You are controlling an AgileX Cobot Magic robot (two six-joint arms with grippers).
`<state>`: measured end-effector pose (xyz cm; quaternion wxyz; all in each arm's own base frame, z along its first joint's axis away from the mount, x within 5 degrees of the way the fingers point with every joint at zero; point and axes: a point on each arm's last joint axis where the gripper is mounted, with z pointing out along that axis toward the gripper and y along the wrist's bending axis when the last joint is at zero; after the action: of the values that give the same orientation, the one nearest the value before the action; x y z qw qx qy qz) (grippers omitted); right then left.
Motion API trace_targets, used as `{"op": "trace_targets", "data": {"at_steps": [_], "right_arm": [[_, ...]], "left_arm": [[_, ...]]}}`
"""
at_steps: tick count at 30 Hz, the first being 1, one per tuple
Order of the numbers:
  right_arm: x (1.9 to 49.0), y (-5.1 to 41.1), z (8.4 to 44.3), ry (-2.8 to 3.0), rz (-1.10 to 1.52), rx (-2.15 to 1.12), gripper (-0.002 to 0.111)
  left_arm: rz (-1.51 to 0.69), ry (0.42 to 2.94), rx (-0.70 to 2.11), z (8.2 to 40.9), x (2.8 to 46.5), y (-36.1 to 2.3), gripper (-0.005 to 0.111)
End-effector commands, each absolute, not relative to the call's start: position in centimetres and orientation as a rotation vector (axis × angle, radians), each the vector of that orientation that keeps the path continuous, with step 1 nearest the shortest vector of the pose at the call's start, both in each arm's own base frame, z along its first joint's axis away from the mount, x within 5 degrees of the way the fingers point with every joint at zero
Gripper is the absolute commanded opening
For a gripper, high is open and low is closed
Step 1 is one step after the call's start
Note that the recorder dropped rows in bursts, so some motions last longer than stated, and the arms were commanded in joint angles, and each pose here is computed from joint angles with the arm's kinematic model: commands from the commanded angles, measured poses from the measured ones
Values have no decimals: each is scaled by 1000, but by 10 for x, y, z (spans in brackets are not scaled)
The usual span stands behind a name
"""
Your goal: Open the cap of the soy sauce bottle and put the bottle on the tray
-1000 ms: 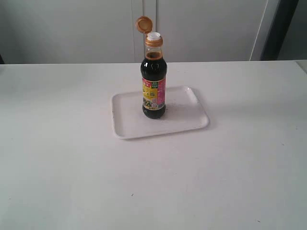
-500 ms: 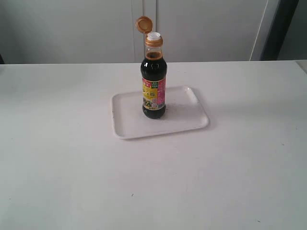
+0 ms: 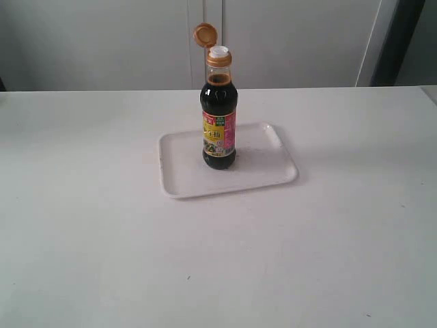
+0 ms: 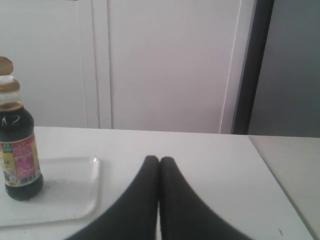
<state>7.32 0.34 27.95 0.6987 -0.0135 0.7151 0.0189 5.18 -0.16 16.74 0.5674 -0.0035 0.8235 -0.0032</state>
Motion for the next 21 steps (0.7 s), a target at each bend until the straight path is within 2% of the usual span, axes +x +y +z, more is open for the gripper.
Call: {"op": "trace_targets", "data": {"at_steps": [1, 21], "right_arm": [[65, 2, 275, 1601, 29, -31, 0], [58, 2, 195, 1696, 25, -38, 0]], "left_arm": [[-16, 1929, -19, 167, 52, -2, 0], [-16, 1929, -19, 167, 52, -2, 0]]}}
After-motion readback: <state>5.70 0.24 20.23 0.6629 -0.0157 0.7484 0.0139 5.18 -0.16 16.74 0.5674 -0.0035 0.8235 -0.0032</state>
